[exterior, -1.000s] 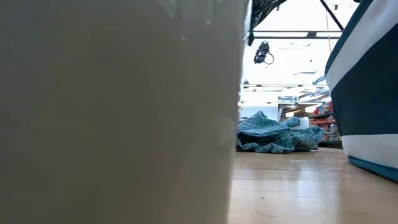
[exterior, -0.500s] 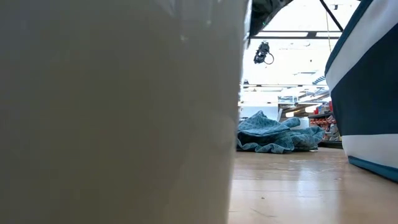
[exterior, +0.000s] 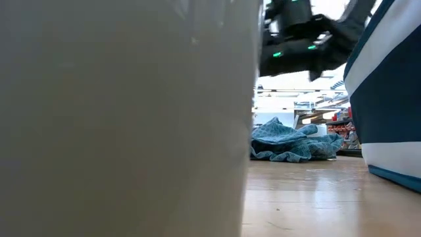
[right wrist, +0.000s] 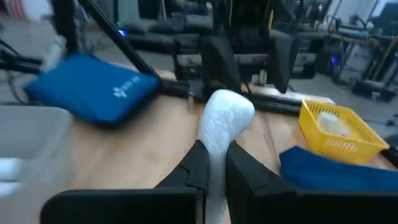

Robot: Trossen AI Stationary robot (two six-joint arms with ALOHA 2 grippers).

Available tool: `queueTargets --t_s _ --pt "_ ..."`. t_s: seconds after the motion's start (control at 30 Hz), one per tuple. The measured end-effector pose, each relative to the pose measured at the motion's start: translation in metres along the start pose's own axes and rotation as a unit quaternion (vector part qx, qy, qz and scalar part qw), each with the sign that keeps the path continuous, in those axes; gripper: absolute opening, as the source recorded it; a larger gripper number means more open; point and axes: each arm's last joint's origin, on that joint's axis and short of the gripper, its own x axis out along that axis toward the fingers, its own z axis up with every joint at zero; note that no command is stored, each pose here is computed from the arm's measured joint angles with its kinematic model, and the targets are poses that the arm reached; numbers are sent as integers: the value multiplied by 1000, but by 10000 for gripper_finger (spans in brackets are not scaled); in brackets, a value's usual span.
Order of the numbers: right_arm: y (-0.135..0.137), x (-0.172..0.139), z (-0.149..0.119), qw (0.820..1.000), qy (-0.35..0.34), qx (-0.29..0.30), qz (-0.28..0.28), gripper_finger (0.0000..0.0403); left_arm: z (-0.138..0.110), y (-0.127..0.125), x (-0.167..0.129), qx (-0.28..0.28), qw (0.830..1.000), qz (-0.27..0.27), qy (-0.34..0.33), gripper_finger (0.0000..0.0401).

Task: Pick & place medical supplies in basket/bin
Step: Put the white bandage into the gray bin

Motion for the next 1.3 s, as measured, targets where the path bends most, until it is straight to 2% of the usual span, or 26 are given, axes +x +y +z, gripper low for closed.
queueTargets --t_s 0.1,0.27,0.4,0.63,0.8,0.93,1.07,1.3 --pt "3 -20 9 999 -33 -1 12 26 0 0 0 0 1000 0 0 201" --pt "16 -43 20 996 -64 -8 68 26 0 0 0 -1 1000 1 -2 201" --pt "27 -43 29 990 -87 -13 114 26 1 0 0 -2 1000 0 -4 201" --pt "41 -37 46 984 -115 -20 134 26 1 0 0 -2 1000 -10 -5 201" --pt "48 -33 55 989 -121 -18 81 26 5 -2 0 -18 999 -40 -31 201" --pt "50 -23 55 991 -123 -16 42 26 21 -3 -2 -54 988 -81 -119 201" --pt "51 -10 49 992 -122 -22 16 26 35 -11 -7 -61 971 -122 -194 201" --pt "47 4 54 990 -134 -35 3 26 43 -26 6 -63 973 -108 -193 201"
